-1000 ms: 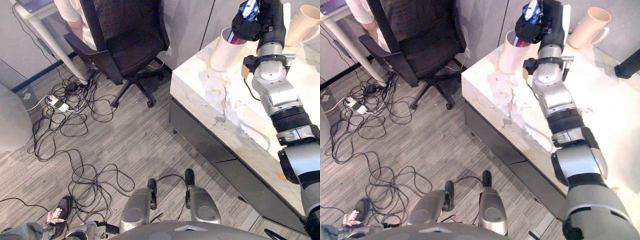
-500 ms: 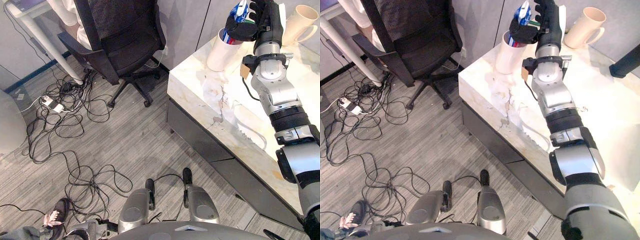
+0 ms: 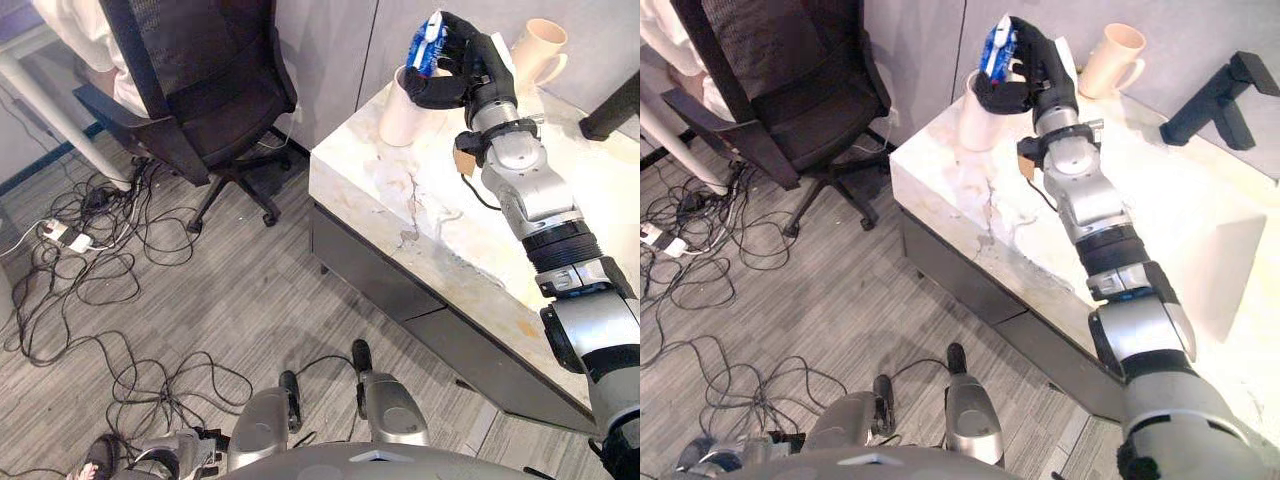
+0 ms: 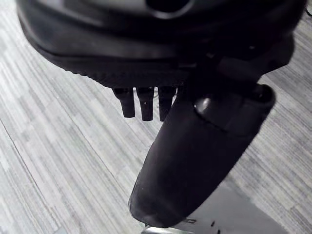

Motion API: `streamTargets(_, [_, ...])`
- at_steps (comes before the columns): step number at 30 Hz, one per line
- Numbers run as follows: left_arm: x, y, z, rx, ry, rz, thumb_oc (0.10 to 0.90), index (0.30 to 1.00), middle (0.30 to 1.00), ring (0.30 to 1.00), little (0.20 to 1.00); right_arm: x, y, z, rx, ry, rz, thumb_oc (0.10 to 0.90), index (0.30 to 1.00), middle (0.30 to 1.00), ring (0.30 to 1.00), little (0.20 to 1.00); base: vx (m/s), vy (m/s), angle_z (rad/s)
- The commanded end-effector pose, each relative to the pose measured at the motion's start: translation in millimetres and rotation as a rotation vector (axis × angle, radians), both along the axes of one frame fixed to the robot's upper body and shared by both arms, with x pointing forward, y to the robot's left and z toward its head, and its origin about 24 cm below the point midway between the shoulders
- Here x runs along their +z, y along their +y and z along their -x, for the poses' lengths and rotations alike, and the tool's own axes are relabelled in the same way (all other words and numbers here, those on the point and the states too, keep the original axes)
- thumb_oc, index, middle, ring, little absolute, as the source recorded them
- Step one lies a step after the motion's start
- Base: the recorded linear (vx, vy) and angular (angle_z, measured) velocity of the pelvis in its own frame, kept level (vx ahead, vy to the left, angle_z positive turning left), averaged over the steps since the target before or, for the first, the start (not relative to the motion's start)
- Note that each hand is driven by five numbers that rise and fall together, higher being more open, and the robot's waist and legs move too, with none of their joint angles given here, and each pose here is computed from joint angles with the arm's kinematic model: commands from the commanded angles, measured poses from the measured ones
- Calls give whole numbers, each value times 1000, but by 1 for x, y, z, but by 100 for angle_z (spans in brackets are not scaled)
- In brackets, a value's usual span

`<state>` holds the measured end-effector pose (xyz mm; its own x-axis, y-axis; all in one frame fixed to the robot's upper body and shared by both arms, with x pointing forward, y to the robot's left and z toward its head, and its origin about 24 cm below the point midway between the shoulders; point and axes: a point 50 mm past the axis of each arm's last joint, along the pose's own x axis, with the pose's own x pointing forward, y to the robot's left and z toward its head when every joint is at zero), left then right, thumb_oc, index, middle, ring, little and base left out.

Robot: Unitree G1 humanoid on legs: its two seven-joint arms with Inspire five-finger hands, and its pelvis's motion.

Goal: Organize the bathroom.

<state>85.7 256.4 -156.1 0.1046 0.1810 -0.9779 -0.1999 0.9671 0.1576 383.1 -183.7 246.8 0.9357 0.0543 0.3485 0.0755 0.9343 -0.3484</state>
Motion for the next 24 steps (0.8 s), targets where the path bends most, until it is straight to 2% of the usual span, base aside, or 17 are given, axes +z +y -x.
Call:
streamTargets(1, [3,24,35,-33,149,-69,800,900,900,900,900,49,6,14,5,-254,96,800,900,900,900,900,-23,39,-11])
streamTargets(7, [2,25,41,-26,165,-67,800,900,900,900,900,60,-7,20,-42,-310,137,800,900,900,900,900,-4,21,-15])
streamTargets(16, [1,25,44,-14,161,-69,800,900,900,900,900,89,-47,35,-225,-443,124,800,900,900,900,900,7,30,-11])
streamTargets(21, [4,31,45,-19,157,-86,800,900,900,900,900,124,-89,54,-413,-546,106,800,900,900,900,900,8,25,-15])
streamTargets(24, [8,39,33,-20,121,-99,800,900,900,900,900,156,-153,89,-683,-606,117,800,900,900,900,900,-107,117,-18])
